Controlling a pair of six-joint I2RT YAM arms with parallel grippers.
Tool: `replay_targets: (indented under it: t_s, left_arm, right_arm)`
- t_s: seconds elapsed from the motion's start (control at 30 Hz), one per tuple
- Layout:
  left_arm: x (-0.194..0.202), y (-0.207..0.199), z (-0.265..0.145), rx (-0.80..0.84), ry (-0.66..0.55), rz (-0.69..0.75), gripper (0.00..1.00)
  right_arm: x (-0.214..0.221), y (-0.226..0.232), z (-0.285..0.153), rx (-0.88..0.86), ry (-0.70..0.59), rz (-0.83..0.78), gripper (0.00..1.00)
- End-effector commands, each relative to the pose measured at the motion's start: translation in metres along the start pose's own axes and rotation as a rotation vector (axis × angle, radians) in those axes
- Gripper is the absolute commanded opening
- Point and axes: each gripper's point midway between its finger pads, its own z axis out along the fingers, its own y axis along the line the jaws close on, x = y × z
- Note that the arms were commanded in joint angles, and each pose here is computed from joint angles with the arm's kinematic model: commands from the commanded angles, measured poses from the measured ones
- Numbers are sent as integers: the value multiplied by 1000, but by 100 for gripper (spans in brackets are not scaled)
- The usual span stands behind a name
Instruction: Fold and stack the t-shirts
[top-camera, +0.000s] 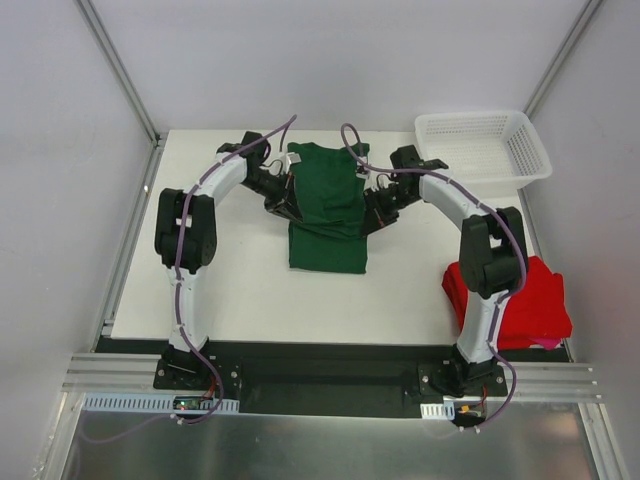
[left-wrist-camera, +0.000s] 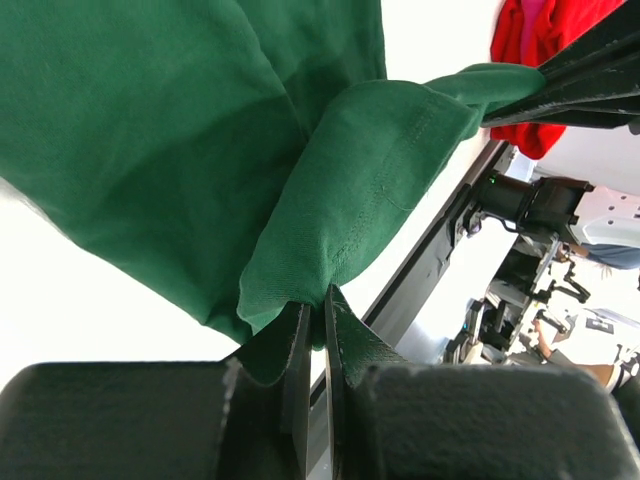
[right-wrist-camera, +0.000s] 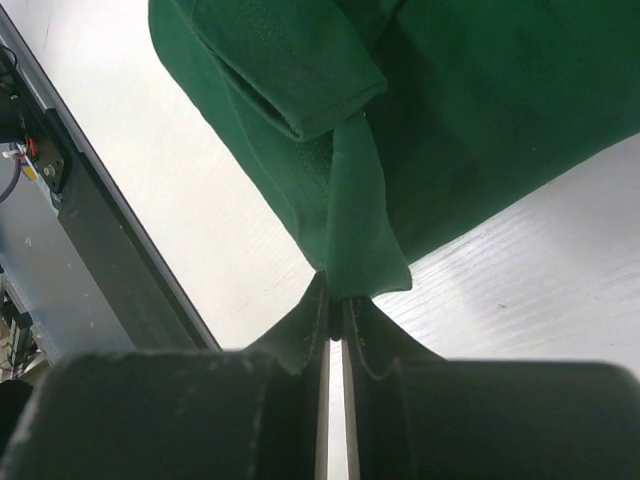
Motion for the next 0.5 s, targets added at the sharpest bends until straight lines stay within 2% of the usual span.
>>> replay_targets:
  t_s: [0.0, 0.47]
  left_arm:
    - [-12, -3, -8, 18, -21, 4, 0]
    - [-17, 17, -11, -11, -28, 2, 0]
  right_arm:
    - [-15, 1, -7, -22, -28, -38, 1]
    - [-26, -16, -5, -9, -33, -46, 1]
